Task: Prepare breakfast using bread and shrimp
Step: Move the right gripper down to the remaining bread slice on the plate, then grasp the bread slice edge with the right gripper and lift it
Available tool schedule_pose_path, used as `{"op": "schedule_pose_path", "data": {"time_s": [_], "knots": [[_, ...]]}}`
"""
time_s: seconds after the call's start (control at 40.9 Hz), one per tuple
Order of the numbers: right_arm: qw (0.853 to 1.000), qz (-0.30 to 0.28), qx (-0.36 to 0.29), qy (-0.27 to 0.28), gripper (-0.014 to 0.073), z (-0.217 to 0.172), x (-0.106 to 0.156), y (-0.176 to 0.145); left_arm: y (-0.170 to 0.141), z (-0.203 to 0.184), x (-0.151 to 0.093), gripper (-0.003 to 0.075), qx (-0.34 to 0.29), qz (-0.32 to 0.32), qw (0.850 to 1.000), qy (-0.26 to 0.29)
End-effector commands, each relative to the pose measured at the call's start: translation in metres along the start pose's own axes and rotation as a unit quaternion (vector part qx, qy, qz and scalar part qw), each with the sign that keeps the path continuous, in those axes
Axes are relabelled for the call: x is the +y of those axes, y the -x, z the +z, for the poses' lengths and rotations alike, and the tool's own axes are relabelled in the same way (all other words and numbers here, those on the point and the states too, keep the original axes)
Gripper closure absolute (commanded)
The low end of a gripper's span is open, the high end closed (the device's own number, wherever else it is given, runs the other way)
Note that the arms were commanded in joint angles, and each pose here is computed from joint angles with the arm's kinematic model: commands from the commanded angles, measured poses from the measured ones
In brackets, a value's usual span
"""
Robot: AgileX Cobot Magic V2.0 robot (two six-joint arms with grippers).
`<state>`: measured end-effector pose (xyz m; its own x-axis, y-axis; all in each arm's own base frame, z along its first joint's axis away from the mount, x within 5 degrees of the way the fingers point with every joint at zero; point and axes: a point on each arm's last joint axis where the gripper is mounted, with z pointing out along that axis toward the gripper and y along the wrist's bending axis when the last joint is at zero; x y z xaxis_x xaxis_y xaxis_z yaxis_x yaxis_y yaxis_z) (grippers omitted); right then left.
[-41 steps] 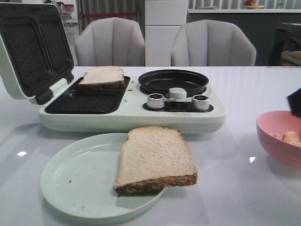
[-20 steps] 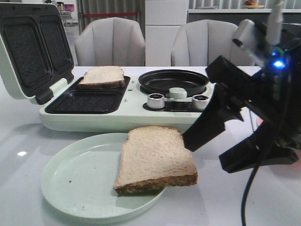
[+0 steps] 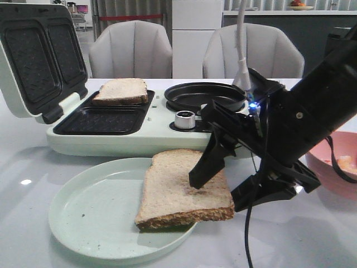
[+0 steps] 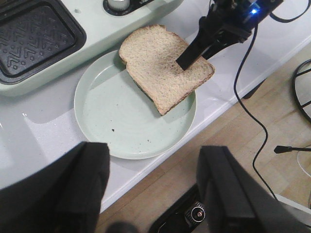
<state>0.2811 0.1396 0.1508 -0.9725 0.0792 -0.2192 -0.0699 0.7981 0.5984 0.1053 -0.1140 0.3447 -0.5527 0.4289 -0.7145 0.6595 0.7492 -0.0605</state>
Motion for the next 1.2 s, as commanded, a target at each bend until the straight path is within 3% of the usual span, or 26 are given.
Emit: {"op": "schedule_pose_path", "data": {"time_s": [0.0,0.195,0.318,0.659,1.001,1.172], "knots": [[1.0,-0.008,-0.011,0.028,0.0144,-0.006,0.012,0.01,0.011,-0.007,-0.003,0.0264,-0.048,0.001,0.999,-0.012],[0.999,-0.008,0.0,0.034,0.0334,-0.005,0.013,0.009,0.012,-0.007,-0.002,0.0264,-0.048,0.004,0.999,-0.009],[0.999,-0.008,0.004,0.037,0.0391,-0.005,0.013,0.008,0.012,-0.007,-0.001,0.0263,-0.049,0.008,0.999,-0.004],[0.998,-0.039,-0.022,0.052,0.0405,-0.027,0.028,0.009,0.012,-0.007,-0.001,0.0264,-0.05,0.011,0.999,-0.001],[0.987,-0.097,-0.079,0.104,0.0405,-0.082,0.065,0.003,0.012,-0.007,-0.001,0.0264,-0.05,0.013,0.999,0.001],[0.978,-0.127,-0.113,0.124,0.0405,-0.098,0.088,0.015,0.012,-0.007,-0.001,0.0264,-0.05,0.013,0.999,0.001]]}}
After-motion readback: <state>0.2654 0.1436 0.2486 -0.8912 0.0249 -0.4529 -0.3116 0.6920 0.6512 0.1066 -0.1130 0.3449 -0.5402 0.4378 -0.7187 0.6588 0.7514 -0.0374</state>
